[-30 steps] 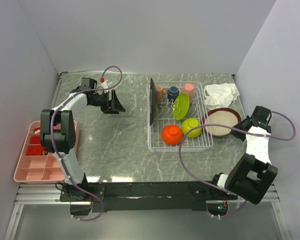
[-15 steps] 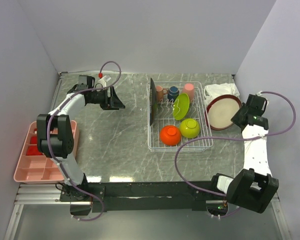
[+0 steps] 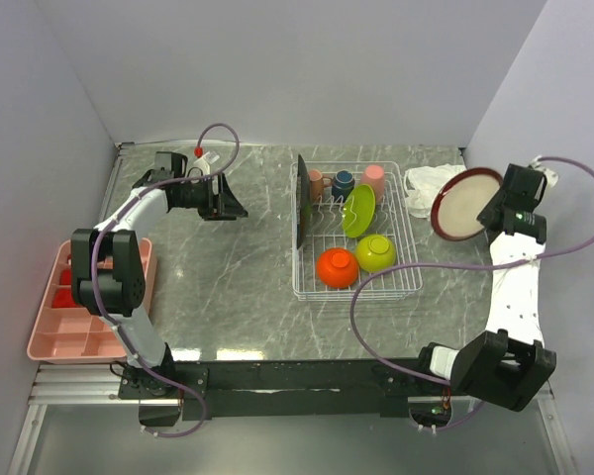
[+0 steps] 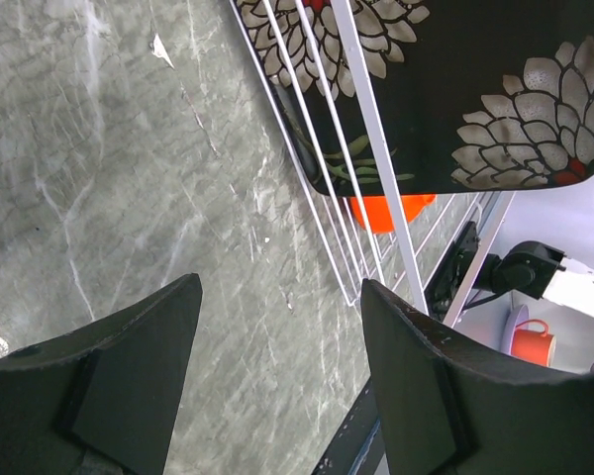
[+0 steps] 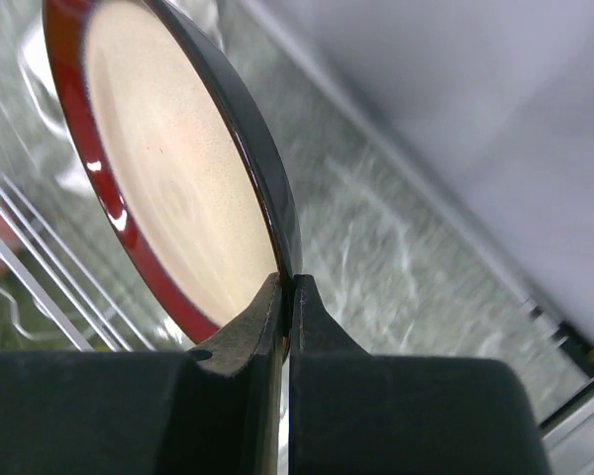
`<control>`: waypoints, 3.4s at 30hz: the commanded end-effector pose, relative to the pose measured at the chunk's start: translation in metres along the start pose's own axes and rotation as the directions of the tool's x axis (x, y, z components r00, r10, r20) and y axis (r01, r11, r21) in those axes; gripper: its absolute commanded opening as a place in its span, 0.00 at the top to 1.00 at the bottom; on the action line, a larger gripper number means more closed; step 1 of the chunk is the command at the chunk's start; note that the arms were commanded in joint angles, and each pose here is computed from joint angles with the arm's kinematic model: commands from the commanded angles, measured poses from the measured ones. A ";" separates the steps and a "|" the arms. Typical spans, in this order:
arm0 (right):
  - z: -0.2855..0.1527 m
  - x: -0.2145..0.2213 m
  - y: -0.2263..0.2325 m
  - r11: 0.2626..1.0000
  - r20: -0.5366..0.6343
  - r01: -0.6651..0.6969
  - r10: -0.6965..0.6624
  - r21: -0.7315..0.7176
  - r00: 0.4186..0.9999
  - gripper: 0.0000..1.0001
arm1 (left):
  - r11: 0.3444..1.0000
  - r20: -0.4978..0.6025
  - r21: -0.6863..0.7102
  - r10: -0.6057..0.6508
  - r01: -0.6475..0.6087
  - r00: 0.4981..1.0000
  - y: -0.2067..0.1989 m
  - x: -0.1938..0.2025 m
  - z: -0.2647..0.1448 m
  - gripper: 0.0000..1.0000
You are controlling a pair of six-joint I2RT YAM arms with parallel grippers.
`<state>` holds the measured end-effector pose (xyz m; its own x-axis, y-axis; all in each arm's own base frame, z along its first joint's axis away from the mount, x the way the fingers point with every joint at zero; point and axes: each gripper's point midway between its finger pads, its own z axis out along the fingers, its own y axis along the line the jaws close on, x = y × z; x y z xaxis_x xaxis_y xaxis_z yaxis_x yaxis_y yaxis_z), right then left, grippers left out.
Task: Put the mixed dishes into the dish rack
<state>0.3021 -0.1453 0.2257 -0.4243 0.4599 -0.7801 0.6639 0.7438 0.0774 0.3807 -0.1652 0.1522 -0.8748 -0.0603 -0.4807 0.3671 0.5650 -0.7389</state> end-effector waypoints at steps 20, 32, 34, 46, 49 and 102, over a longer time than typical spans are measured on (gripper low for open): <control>-0.088 -0.122 0.096 0.992 0.423 0.073 -0.023 -0.102 0.906 1.00 | 0.991 0.133 -0.028 0.133 -0.131 0.982 -0.039 -0.030 -0.030 0.28; -0.075 -0.104 0.129 0.996 0.396 0.072 -0.042 -0.061 0.917 1.00 | 0.989 0.138 -0.047 0.147 -0.142 0.980 -0.040 -0.024 -0.035 0.28; -0.074 -0.101 0.130 0.996 0.394 0.071 -0.046 -0.049 0.918 1.00 | 0.989 0.138 -0.047 0.147 -0.142 0.980 -0.040 -0.023 -0.035 0.28; -0.072 -0.076 0.152 0.994 0.380 0.102 -0.082 -0.034 0.921 1.00 | 0.988 0.146 -0.053 0.153 -0.147 0.977 -0.040 -0.018 -0.037 0.27; -0.070 -0.071 0.153 0.994 0.374 0.110 -0.094 -0.021 0.923 1.00 | 0.988 0.149 -0.051 0.151 -0.145 0.977 -0.039 -0.017 -0.038 0.27; -0.050 0.066 0.147 0.941 0.154 0.335 -0.324 -0.046 0.933 0.72 | 0.997 0.144 0.006 0.077 -0.079 0.986 -0.034 -0.013 -0.041 0.27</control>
<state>0.3537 0.0120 0.2188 -0.5061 0.0886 -0.8579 0.4852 0.8516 -0.1983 0.3677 -0.1483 0.1917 -0.8086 -0.1312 -0.5735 0.4056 0.5818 -0.7050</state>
